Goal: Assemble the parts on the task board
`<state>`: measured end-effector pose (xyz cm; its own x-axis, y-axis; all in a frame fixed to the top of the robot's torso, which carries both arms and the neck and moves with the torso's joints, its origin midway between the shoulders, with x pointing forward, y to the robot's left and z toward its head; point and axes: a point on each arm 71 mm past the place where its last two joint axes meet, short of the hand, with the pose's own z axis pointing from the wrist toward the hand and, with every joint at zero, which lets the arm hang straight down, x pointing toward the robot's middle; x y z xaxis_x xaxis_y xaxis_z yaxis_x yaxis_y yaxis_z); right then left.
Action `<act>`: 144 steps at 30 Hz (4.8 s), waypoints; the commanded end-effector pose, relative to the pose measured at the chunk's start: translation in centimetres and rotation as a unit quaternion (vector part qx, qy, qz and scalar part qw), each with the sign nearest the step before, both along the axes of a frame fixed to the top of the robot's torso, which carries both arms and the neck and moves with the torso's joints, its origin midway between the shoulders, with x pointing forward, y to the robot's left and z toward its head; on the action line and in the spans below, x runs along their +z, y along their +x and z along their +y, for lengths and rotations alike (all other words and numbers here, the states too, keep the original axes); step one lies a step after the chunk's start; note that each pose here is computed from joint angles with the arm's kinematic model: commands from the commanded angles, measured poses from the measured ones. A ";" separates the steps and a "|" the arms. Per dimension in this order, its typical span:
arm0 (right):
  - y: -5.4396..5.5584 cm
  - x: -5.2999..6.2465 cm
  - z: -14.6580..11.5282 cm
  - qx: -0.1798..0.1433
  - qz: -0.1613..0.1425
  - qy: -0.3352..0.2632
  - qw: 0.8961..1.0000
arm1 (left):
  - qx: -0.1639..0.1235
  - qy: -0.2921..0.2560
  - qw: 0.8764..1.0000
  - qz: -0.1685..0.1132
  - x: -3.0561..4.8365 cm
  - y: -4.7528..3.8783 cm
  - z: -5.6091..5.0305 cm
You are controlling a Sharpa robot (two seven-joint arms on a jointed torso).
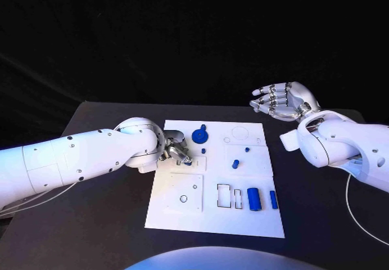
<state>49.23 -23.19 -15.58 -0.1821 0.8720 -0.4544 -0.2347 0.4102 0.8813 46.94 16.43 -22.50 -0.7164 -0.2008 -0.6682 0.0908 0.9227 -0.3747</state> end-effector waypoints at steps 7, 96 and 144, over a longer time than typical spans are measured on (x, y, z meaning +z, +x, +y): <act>0.0 0.0 0.2 0.010 0.000 0.001 1.000 | -0.005 -0.003 1.000 0.019 -0.41 -0.13 -0.5; 0.0 -0.3 -0.1 0.004 0.001 0.002 1.000 | 0.009 -0.036 0.999 -0.007 3.45 0.67 0.4; 0.1 -0.4 0.0 0.003 0.004 0.001 1.000 | 0.041 0.065 0.997 0.013 3.78 7.41 4.0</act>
